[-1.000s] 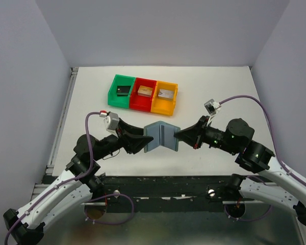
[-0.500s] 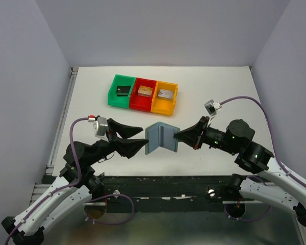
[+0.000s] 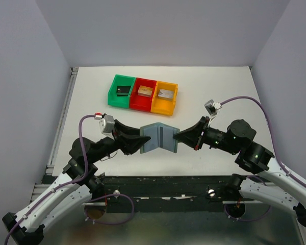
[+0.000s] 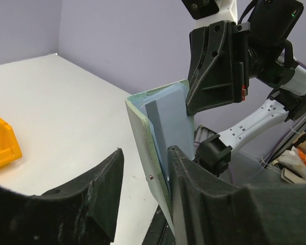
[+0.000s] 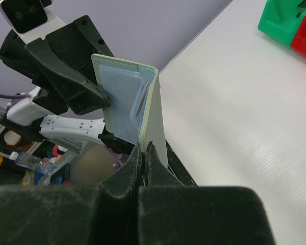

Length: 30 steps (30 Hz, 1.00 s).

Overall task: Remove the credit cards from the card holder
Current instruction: Open the card holder.

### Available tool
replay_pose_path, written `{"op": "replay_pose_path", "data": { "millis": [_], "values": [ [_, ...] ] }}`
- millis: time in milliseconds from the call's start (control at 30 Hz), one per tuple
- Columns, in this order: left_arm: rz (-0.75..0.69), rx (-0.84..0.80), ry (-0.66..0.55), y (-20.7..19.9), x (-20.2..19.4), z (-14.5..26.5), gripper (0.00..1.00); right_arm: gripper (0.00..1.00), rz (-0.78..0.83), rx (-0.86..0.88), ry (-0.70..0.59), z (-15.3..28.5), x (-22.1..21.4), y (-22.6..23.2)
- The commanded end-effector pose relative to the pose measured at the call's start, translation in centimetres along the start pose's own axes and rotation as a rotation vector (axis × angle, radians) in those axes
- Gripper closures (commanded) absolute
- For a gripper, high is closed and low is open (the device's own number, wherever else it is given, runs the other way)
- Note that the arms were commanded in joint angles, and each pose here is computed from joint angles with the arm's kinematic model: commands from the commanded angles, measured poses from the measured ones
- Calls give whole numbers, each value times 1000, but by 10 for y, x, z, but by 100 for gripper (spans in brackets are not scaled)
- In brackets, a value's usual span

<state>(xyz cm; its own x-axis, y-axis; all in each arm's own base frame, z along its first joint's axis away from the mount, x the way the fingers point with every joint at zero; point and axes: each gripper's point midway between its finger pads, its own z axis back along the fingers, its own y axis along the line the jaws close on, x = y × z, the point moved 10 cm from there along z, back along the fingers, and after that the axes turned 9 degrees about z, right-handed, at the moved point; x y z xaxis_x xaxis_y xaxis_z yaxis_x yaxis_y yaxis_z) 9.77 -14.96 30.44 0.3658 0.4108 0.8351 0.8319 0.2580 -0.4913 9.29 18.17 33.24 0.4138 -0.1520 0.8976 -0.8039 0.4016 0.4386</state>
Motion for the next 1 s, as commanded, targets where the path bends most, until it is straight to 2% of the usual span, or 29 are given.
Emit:
{"op": "replay_pose_path", "data": {
  "millis": [0,100,167,300,767,833,967],
  "values": [
    [-19,-44,-30,-5,3,3,39,100,18,63,-63,3,9,7],
    [-23,-50,-54,-8,4,7,25,100,12,59,-63,3,8,5],
    [-29,-46,-66,-9,6,9,22,100,13,63,-71,4,8,5],
    [-34,-41,-54,-9,5,11,24,100,15,71,-73,4,8,5],
    [-30,-41,-50,-6,1,10,44,100,11,101,-90,7,7,7],
    [-33,-41,-60,-7,2,11,43,100,11,99,-94,8,7,6],
    [-35,-44,-83,-10,4,16,31,100,8,98,-94,8,6,6]
  ]
}}
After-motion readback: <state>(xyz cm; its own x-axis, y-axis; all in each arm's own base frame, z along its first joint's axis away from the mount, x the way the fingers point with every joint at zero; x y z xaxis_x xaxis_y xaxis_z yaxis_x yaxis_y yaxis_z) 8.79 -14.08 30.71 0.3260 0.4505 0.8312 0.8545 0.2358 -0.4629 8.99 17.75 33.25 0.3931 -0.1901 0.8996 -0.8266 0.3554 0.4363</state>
